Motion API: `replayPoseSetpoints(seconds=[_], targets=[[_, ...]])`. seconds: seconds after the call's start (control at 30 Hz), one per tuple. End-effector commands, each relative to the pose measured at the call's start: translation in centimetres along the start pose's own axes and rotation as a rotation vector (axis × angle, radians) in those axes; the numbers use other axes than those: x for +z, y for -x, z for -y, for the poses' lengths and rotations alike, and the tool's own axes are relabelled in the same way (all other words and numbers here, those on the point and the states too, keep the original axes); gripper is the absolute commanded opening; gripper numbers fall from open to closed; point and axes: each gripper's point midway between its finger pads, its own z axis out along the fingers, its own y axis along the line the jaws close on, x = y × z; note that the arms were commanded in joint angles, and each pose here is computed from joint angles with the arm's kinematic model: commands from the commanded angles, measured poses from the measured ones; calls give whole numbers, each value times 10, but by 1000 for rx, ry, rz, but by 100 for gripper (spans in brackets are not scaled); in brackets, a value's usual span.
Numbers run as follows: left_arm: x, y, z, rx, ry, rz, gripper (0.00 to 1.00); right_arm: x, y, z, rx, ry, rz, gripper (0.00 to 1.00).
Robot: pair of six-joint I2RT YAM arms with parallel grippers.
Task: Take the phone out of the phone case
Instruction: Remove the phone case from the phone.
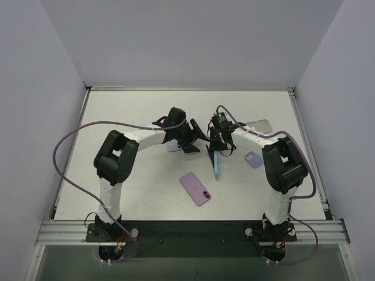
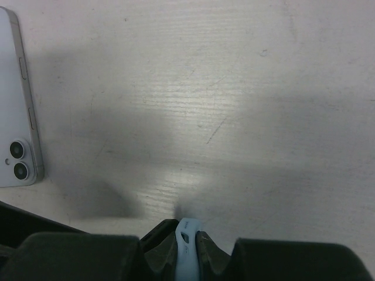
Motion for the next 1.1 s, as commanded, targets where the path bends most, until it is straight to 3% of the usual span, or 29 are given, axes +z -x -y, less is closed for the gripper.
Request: replayPoseSetpoints(seconds=[0.0, 0.3, 0.53, 0.7, 0.9, 1.07], targets=[[3, 7, 9, -36, 49, 24, 77, 14, -142, 31, -46, -104, -462, 0], [6, -5, -17, -93, 208, 5, 72, 14, -137, 30, -38, -111, -449, 0], [14, -16, -15, -87, 205, -26, 66, 14, -136, 27, -40, -110, -448, 0], [21, -18, -18, -85, 225, -25, 48, 13, -130, 27, -38, -115, -431, 0], [18, -16, -25, -69, 288, -14, 43, 4, -115, 29, -34, -121, -393, 0], [4, -18, -18, -50, 335, -22, 26, -2, -92, 37, -25, -153, -335, 0]])
